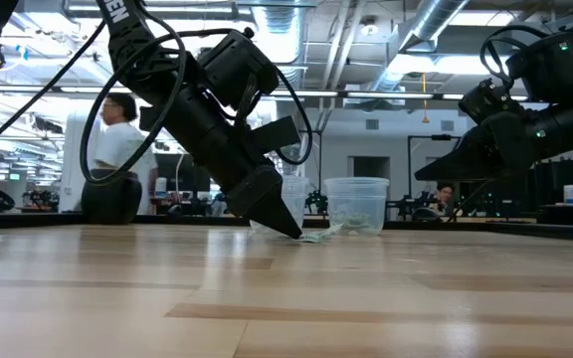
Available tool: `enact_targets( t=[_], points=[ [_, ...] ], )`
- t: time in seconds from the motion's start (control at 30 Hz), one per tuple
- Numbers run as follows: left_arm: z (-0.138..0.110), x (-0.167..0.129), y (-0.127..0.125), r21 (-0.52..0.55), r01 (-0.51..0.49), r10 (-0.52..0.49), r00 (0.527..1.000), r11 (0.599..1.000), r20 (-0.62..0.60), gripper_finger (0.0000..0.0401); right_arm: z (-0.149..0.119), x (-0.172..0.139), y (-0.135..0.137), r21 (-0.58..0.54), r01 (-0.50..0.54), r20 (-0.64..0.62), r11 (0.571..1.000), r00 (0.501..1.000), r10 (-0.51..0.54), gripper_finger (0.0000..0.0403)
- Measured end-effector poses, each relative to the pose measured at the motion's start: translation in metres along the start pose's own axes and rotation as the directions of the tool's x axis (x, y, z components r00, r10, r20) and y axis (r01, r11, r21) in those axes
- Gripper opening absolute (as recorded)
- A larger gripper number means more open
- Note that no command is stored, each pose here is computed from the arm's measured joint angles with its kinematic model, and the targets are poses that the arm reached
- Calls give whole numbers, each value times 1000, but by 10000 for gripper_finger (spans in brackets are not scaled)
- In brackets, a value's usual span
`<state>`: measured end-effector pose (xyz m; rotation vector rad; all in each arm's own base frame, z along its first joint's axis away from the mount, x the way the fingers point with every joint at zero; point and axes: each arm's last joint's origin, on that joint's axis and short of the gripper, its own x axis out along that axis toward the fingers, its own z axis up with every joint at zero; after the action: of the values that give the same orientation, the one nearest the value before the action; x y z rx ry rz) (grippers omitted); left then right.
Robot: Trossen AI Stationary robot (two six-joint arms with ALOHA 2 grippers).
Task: Pick and place items into bin
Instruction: Put the green stevia packet into the left transparent bin
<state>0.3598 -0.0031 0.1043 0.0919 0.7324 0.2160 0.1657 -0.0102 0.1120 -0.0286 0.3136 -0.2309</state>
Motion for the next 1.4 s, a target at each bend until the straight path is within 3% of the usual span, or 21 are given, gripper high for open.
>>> enact_targets(
  t=[0.33, 0.97, 1.23, 1.4],
  points=[
    [0, 0, 0, -19, 3, -3, 1000, 1000, -1, 10, 0, 0, 0, 0, 0, 0, 1000, 1000, 0, 75],
    [0, 0, 0, -29, 8, -8, 1000, 1000, -5, 116, 0, 0, 0, 0, 0, 0, 1000, 1000, 0, 75],
    [-8, 12, -3, -70, 10, -10, 1000, 997, -1, 111, 0, 0, 0, 1, 0, 1, 1000, 1000, 0, 75],
    [-13, 20, -6, -84, 20, -20, 1000, 996, 11, 75, 0, 0, 0, -1, 0, -6, 1000, 1000, 0, 75]
  ],
)
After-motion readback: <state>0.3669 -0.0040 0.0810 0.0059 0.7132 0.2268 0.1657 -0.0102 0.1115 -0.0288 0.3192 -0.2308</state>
